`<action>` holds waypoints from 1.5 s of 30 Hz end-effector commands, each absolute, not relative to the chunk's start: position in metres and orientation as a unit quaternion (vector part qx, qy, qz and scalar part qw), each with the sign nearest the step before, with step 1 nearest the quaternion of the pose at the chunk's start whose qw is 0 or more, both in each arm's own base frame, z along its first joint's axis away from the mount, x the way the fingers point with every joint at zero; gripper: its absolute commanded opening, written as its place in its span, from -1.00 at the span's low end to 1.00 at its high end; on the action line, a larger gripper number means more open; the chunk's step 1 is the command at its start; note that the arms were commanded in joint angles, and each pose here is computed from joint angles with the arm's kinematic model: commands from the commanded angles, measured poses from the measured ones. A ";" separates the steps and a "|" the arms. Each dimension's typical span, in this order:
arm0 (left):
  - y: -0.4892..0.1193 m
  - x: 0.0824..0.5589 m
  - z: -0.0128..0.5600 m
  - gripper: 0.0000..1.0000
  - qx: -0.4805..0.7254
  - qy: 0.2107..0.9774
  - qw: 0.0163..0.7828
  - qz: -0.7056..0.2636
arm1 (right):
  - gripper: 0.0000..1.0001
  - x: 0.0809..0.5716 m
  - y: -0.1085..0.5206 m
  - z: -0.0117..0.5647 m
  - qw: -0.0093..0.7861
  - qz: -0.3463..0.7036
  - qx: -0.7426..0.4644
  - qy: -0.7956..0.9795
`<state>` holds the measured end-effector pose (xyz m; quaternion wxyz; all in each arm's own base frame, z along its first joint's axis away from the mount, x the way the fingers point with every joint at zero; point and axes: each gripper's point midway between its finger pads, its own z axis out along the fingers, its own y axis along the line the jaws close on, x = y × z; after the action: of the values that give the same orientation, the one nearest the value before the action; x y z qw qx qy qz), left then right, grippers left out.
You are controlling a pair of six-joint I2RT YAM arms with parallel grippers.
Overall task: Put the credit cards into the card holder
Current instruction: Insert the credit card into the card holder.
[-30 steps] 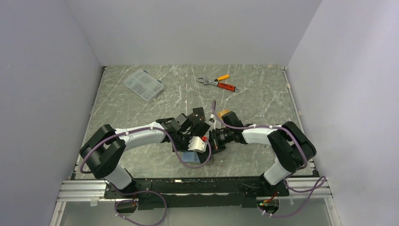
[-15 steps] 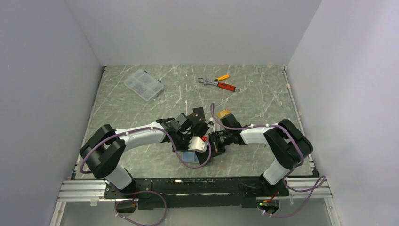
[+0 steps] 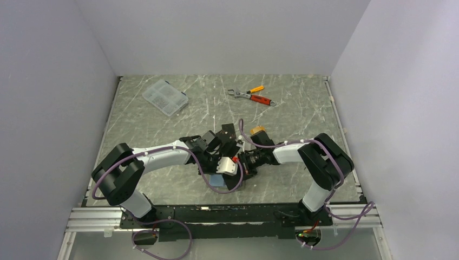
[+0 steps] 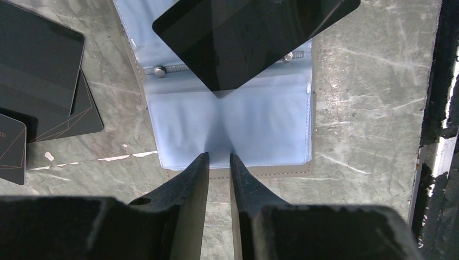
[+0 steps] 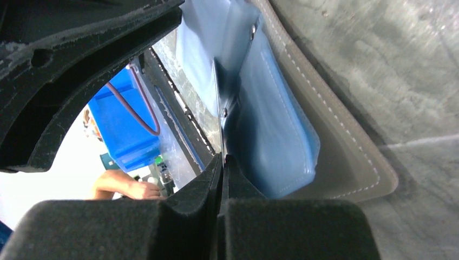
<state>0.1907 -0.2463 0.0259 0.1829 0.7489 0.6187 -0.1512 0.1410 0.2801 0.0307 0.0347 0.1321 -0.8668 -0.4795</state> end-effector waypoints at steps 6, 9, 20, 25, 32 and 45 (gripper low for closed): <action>-0.233 0.183 0.019 -0.52 0.749 0.626 0.158 -0.146 | -1.00 0.164 0.294 0.027 0.012 -0.480 0.124 -0.868; -0.232 0.181 0.018 -0.54 0.750 0.625 0.155 -0.148 | -1.00 0.169 0.294 0.025 0.004 -0.475 0.113 -0.873; -0.232 0.173 0.018 -0.59 0.747 0.627 0.148 -0.165 | -1.00 0.180 0.296 0.023 -0.035 -0.474 0.066 -0.878; -0.230 0.168 0.016 -0.61 0.747 0.626 0.144 -0.169 | -1.00 0.180 0.299 0.020 -0.041 -0.471 0.060 -0.879; -0.226 0.161 0.015 -0.64 0.750 0.623 0.137 -0.175 | -1.00 0.179 0.305 0.017 -0.052 -0.467 0.051 -0.881; -0.223 0.153 0.014 -0.68 0.751 0.622 0.131 -0.181 | -1.00 0.181 0.307 0.004 -0.077 -0.444 0.001 -0.893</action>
<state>0.1791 -0.2387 0.0251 0.1805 0.7492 0.6167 -0.1607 0.1658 0.3135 0.0207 -0.0281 0.0386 -0.8753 -0.4812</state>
